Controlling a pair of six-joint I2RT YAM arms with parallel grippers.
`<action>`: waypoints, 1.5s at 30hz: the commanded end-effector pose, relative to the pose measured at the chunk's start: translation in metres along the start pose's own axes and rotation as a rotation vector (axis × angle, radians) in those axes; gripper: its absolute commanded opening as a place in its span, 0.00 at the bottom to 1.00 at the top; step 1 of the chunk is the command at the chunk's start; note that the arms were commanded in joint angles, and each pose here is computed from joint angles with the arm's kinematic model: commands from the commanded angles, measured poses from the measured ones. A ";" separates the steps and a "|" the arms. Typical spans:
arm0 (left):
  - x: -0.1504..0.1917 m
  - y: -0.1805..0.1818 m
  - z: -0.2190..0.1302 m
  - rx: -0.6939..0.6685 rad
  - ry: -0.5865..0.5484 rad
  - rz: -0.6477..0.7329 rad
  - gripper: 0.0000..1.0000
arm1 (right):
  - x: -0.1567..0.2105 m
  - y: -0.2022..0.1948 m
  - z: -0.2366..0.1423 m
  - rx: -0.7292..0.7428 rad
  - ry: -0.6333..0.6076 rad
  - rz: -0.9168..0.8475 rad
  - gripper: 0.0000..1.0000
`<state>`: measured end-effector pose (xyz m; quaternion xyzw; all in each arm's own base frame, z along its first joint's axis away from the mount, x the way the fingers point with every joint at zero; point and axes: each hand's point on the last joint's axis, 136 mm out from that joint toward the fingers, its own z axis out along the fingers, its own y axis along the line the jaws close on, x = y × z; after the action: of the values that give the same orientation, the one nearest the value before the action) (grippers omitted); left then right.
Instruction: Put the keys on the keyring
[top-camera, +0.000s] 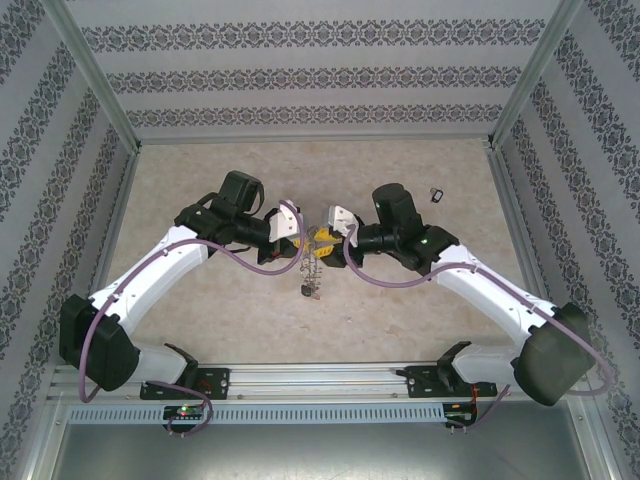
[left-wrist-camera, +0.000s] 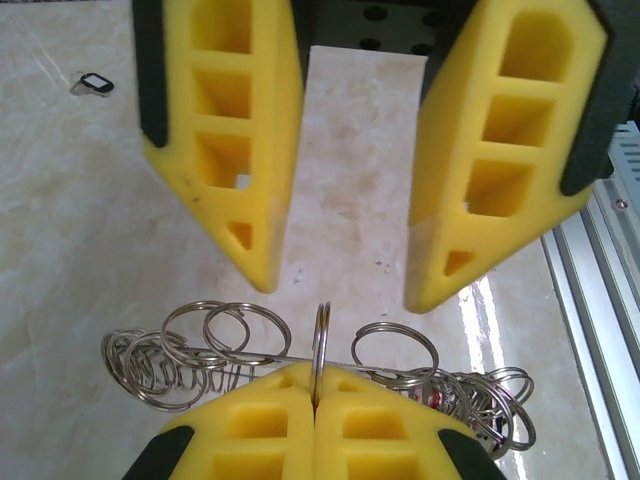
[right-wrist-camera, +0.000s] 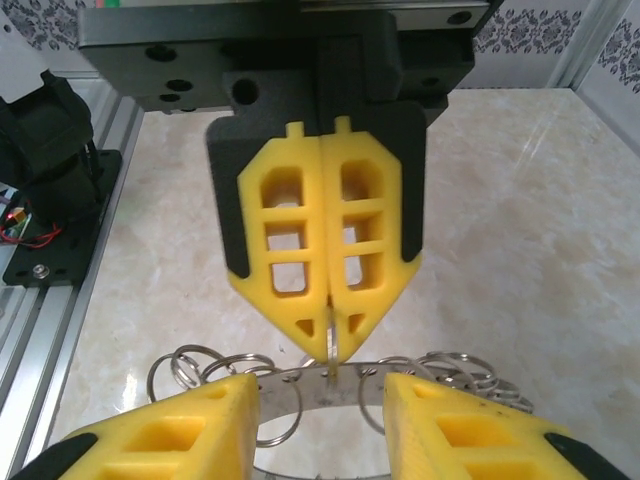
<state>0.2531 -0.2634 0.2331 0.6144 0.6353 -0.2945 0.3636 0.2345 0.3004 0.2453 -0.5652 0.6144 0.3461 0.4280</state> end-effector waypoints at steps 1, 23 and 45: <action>-0.007 -0.005 -0.001 0.028 -0.010 0.040 0.00 | -0.005 -0.003 0.004 -0.001 0.013 -0.015 0.33; -0.017 0.002 0.000 0.035 -0.082 -0.002 0.06 | -0.018 -0.003 0.011 -0.039 -0.064 0.036 0.00; -0.025 0.006 -0.016 -0.048 -0.251 -0.051 0.17 | -0.073 -0.030 -0.029 0.157 -0.408 0.141 0.00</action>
<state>0.2591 -0.2624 0.2475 0.5591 0.6250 -0.3435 0.4229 0.2604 0.3009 0.2944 -0.4215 0.6141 0.4213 0.5173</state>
